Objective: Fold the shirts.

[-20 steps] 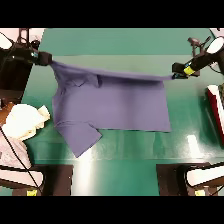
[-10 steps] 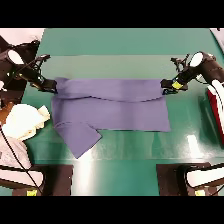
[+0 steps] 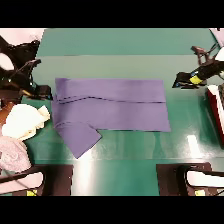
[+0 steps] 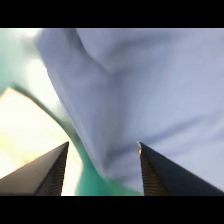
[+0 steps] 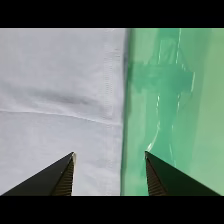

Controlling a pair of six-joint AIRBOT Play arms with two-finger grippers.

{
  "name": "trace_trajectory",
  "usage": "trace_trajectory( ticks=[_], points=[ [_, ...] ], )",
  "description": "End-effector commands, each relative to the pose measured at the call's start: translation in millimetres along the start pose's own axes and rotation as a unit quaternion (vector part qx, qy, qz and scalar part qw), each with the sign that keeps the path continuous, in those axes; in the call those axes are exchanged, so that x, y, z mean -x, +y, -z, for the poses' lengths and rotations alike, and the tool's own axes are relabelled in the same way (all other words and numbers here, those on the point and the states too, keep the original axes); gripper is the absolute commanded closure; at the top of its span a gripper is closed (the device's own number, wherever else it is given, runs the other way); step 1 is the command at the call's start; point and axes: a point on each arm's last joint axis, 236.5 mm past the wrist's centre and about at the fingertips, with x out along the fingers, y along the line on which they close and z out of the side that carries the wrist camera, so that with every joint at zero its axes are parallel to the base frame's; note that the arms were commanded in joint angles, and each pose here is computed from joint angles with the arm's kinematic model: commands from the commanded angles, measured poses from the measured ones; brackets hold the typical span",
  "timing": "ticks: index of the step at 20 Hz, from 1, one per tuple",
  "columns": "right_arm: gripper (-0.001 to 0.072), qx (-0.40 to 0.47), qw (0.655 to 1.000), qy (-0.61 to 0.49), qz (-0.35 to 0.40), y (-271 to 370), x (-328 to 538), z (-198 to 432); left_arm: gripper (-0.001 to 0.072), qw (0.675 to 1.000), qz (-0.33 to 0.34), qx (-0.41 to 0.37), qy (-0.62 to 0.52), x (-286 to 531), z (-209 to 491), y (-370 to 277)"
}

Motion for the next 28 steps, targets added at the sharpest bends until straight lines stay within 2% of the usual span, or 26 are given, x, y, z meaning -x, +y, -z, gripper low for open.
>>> trace_trajectory(
  ticks=[1, 5, 9, 19, 28],
  points=[
    [0.0241, -0.010, 1.000, -0.021, 0.003, -10.4, 19.3, -1.4, 0.0202, 0.998, 0.021, 0.062, 0.004, -7.2, 66.2, -16.3],
    [0.0241, 0.011, 1.000, -0.027, 0.001, -1.5, 16.4, -5.2, 0.0203, 0.991, 0.047, 0.125, 0.012, -29.1, 140.4, -33.4],
    [0.0241, 0.030, 0.999, -0.035, -0.002, 8.8, 14.7, -8.2, 0.0203, 0.982, 0.087, 0.158, 0.052, -52.1, 173.7, -51.8],
    [0.0241, 0.025, 0.999, -0.033, 0.000, 3.7, 15.6, -7.9, 0.0203, 0.968, 0.119, 0.219, 0.035, -92.3, 180.4, -59.1],
    [0.0241, 0.025, 0.999, -0.033, -0.001, 3.8, 15.6, -7.6, 0.0204, 0.966, 0.122, 0.230, 0.007, -94.9, 166.0, -57.1]
  ],
)
